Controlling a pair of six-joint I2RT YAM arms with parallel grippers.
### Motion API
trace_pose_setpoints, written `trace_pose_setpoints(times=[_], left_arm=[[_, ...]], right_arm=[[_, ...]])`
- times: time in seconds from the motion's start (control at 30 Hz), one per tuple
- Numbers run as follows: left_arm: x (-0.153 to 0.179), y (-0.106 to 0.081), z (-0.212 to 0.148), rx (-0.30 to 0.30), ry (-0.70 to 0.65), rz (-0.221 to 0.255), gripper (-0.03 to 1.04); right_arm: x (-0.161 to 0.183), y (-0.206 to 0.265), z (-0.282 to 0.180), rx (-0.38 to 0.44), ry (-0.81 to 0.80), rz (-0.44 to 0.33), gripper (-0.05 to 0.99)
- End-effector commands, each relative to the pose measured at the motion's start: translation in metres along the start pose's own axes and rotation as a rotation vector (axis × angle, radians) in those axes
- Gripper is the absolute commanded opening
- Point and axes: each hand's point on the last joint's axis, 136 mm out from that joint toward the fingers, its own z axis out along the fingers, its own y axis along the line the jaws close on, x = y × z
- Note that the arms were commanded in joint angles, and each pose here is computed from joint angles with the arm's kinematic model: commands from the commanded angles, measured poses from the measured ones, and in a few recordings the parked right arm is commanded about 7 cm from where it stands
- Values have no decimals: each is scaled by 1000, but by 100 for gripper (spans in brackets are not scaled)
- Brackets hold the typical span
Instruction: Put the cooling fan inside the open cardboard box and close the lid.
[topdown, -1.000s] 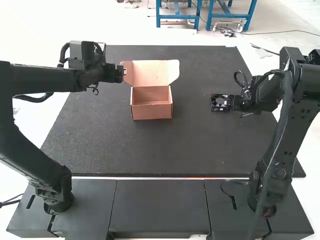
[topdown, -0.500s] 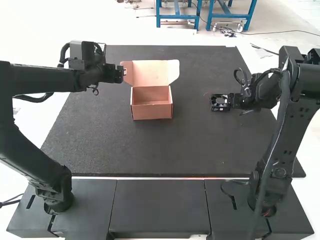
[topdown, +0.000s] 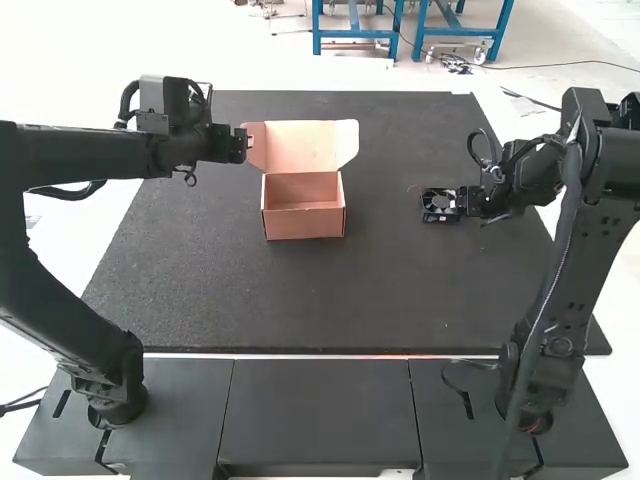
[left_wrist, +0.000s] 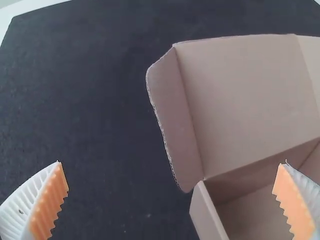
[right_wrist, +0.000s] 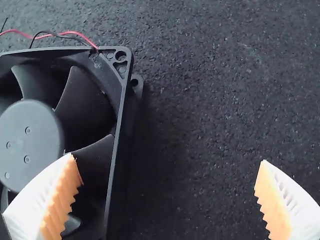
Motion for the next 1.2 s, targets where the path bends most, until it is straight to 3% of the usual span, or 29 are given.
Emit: trace_pose_setpoints(times=[0.0,0.13,0.27,0.4,0.43,0.53,0.87,1.17], left_arm=[[-21,-1,-2,7,-37,12,96],[-23,-1,-2,6,-34,12,96],[-23,-2,-2,9,-29,11,96],[-23,-2,-3,9,-22,11,96],[-22,-2,-3,9,-20,11,96],[-22,-1,-4,6,-19,10,96],[-22,-1,-4,6,-20,8,96],[-21,-1,-4,3,-16,9,96]], right_arm=[[41,5,13,16,156,-79,81],[21,-1,14,36,163,-100,80],[10,-5,14,34,167,-108,62],[7,-2,16,28,161,-114,57],[8,-1,16,23,162,-111,49],[16,2,18,5,176,-107,36],[73,27,29,-75,361,-118,22],[67,42,32,-125,345,-166,8]])
